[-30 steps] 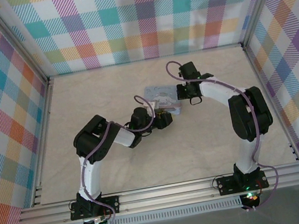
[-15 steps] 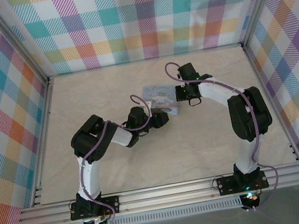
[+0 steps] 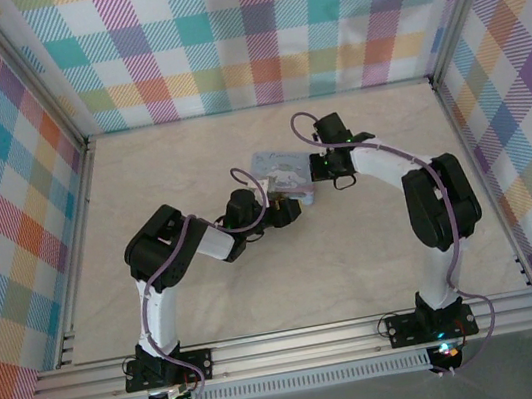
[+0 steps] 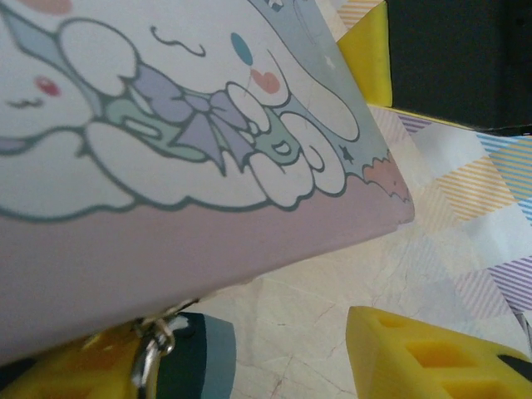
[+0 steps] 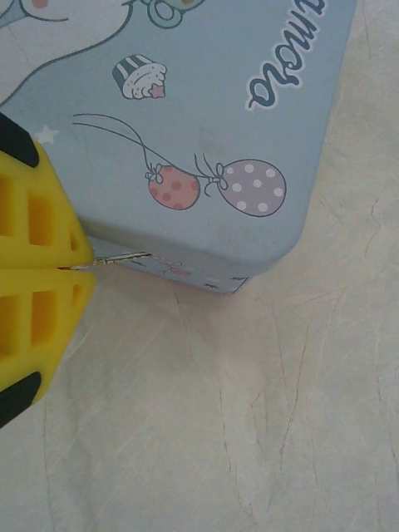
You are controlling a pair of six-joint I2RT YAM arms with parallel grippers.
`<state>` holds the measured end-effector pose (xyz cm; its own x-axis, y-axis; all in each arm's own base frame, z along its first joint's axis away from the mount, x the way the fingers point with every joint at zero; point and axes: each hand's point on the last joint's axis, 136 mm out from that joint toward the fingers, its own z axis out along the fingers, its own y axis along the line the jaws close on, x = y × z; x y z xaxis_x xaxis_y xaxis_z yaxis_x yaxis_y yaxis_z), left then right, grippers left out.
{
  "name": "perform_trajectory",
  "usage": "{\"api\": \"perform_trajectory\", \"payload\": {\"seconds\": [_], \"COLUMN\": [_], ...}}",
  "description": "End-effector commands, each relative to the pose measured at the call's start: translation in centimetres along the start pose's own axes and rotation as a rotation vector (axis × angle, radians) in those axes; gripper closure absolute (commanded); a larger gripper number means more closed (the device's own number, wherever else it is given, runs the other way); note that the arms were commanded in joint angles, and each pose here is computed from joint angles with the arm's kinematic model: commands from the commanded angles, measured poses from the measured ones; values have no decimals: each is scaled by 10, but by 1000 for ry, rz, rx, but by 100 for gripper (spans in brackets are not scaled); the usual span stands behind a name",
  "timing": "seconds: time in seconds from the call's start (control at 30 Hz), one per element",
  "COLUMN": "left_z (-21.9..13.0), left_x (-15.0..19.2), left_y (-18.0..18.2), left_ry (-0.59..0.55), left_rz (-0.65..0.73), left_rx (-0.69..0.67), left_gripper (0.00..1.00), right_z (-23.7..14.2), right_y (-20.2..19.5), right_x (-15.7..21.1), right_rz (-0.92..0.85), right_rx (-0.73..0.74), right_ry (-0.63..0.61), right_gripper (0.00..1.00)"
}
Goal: Unlock a padlock with a key
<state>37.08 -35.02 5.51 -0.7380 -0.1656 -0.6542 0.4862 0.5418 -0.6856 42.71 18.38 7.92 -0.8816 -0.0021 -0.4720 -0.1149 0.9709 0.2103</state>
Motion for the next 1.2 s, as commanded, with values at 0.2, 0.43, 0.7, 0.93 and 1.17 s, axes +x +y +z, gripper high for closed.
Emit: {"api": "perform_trajectory", "payload": {"seconds": [0.2, 0.43, 0.7, 0.93, 1.17], "left_z": [-3, -23, -34, -29, -31], "left_x": [19, 22, 22, 23, 27], "left_y": [37, 53, 62, 62, 62], "left_ry": [46, 38, 38, 75, 117], "left_rz": [-64, -89, -100, -103, -114], "left_rx": [-108, -166, -184, -164, -169], "left_gripper": [46, 53, 63, 86, 91], "right_z": [6, 7, 8, 7, 8], "right_y": [19, 17, 18, 19, 17], "right_x": [11, 12, 11, 12, 10], "right_rz": [-12, -13, -6, -5, -14], "right_rx": [-44, -38, -43, -45, -34], "right_ry": [35, 34, 34, 32, 29], "right_gripper": [100, 100, 100, 100, 100]}}
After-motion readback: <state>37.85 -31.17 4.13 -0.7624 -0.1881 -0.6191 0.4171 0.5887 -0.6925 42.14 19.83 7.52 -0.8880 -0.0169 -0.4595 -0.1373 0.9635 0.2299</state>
